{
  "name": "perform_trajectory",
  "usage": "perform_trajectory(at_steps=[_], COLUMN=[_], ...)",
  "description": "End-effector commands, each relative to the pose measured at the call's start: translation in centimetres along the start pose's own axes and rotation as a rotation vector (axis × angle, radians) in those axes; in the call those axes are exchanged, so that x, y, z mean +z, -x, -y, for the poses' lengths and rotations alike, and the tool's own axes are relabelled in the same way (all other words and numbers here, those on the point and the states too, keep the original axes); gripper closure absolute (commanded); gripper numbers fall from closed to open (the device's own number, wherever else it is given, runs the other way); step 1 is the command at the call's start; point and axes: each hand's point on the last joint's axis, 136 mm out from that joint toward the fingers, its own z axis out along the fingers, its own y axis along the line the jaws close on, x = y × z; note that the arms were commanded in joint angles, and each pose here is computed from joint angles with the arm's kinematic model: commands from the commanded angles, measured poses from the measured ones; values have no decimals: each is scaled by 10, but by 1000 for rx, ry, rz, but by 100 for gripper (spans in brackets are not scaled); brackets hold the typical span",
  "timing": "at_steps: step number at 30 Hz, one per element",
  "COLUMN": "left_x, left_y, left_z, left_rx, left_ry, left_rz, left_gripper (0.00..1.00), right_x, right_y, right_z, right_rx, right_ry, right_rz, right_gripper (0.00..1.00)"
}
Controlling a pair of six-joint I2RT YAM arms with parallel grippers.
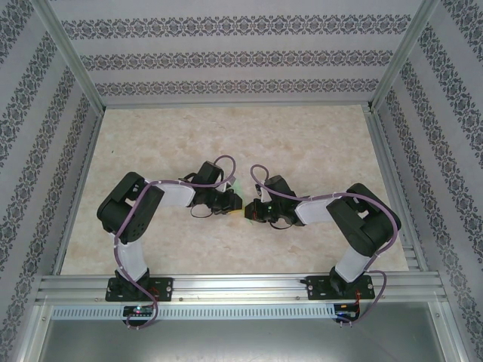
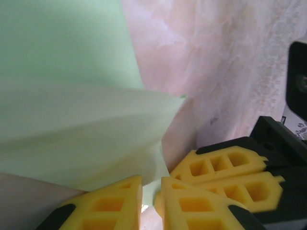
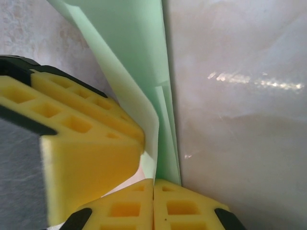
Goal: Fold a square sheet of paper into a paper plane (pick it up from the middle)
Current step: Fold the wing for the fifth time at the center of the table.
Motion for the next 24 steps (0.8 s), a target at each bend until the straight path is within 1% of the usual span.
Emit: perform_trajectory(at_steps=[1, 3, 6, 10, 18, 22, 24], left_x=[8, 9, 9, 9, 8, 8, 7], left_y=[-5, -7, -10, -11, -11, -12, -12], left_z=[-29, -39, -48, -49, -49, -50, -50], left_rx=[-41, -62, -80, -80, -76, -77, -76], left_ry=[142, 187, 217, 221, 226, 228, 229], left_rz=[-22, -31, -38, -38, -36, -37, -36], left_gripper=[83, 84, 85, 85, 85, 86, 86], right_x=[4, 0, -5, -7, -6, -5, -9], right_y=[-32, -31, -35, -43, -58, -58, -55], right_z=[31, 29, 25, 25, 40, 40, 33], right_rx=[56, 49, 43, 35, 64, 70, 61], right_ry=[-112, -109, -98, -107, -148, -151, -132], right_rz=[-96, -90, -96, -119, -151, -157, -145], right_gripper=[89, 88, 87, 88, 92, 93, 88])
